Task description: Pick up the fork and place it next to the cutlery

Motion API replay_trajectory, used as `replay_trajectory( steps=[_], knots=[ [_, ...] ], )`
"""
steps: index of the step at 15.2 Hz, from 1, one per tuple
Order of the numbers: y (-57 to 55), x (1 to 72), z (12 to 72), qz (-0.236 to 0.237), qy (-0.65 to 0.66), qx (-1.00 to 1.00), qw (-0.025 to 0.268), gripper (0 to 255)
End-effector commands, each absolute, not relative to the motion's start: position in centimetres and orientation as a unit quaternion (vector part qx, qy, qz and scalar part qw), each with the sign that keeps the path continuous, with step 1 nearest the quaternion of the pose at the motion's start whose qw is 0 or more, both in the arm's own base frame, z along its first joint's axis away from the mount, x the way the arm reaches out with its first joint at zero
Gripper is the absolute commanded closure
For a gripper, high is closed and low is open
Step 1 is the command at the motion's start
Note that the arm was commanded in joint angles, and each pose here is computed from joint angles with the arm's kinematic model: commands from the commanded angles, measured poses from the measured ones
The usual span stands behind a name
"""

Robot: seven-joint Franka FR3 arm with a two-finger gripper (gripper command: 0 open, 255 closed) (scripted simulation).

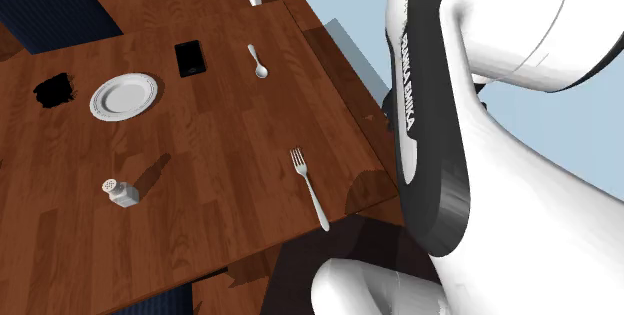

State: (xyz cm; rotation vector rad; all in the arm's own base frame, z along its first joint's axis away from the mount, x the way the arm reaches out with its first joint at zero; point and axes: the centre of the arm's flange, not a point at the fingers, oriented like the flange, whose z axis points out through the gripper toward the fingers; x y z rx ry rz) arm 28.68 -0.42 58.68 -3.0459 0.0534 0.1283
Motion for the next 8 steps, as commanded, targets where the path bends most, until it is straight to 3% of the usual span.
replay_trajectory(
  steps=[1, 8],
  knots=[
    [-0.4, 28.7, 58.7, 0.042, 0.018, -0.998, 0.046, 0],
    [6.6, 28.7, 52.4, 0.023, -0.050, -0.998, 0.037, 0]
  ],
)
